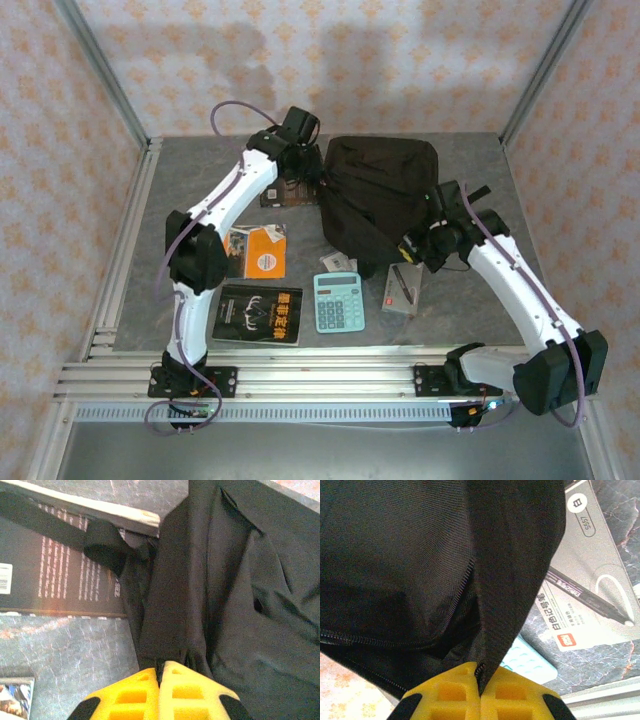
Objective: Pack the student bag
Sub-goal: Unzip the student bag at the top-right of the table.
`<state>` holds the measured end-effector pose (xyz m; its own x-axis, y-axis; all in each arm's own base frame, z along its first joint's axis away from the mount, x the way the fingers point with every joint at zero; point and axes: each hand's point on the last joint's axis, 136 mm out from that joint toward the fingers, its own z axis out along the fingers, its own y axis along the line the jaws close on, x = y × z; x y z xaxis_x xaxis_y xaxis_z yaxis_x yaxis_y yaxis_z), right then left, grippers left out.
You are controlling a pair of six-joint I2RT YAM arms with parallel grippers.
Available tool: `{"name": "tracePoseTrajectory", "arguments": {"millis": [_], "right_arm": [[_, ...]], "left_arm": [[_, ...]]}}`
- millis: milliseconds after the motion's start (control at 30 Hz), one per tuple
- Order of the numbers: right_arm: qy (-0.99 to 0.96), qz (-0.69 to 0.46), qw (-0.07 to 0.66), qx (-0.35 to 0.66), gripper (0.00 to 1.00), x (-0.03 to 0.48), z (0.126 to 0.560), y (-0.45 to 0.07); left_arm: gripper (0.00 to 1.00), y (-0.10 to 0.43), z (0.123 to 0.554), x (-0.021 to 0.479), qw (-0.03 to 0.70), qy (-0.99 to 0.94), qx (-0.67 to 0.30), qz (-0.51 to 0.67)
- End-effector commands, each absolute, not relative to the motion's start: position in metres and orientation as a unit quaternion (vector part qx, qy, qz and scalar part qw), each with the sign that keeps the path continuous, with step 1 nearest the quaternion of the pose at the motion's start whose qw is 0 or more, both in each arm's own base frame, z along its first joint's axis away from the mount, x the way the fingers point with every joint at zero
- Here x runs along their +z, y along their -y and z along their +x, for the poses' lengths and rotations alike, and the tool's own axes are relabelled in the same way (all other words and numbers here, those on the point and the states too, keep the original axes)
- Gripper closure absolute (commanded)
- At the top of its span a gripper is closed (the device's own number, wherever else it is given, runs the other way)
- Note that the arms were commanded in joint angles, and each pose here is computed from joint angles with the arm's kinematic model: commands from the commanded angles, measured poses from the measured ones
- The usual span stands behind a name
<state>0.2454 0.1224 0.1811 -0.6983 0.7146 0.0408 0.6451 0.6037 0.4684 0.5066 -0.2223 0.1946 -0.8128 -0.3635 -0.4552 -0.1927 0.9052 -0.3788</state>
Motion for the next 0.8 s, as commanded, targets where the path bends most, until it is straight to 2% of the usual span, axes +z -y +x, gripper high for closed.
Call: {"name": "tracePoseTrajectory", "arguments": {"millis": [0, 200, 333, 433, 600, 767], "right_arm": [[-0.905, 0.382, 0.055, 0.182, 1.00, 0.168, 0.215, -0.103], [-0.875, 0.409, 0.074, 0.249, 1.00, 0.175, 0.232, -0.118], [-0.818, 0.481, 0.097, 0.301, 1.00, 0.182, 0.254, -0.129], [-0.788, 0.511, 0.117, 0.322, 1.00, 0.196, 0.271, -0.139], [-0.789, 0.501, 0.133, 0.330, 1.00, 0.216, 0.287, -0.162], [-0.842, 0.437, 0.094, 0.302, 1.00, 0.187, 0.291, -0.212]], "left_arm": [[1.00, 0.159, 0.545, 0.198, 0.321, -0.922, -0.076, -0.201], [1.00, 0.181, 0.556, 0.223, 0.326, -0.912, -0.149, -0.199], [0.71, 0.184, 0.537, 0.246, 0.313, -0.910, -0.178, -0.205], [0.60, 0.179, 0.512, 0.261, 0.302, -0.911, -0.184, -0.210], [0.54, 0.160, 0.462, 0.283, 0.299, -0.910, -0.186, -0.221], [0.51, 0.160, 0.418, 0.274, 0.257, -0.907, -0.215, -0.256]]}}
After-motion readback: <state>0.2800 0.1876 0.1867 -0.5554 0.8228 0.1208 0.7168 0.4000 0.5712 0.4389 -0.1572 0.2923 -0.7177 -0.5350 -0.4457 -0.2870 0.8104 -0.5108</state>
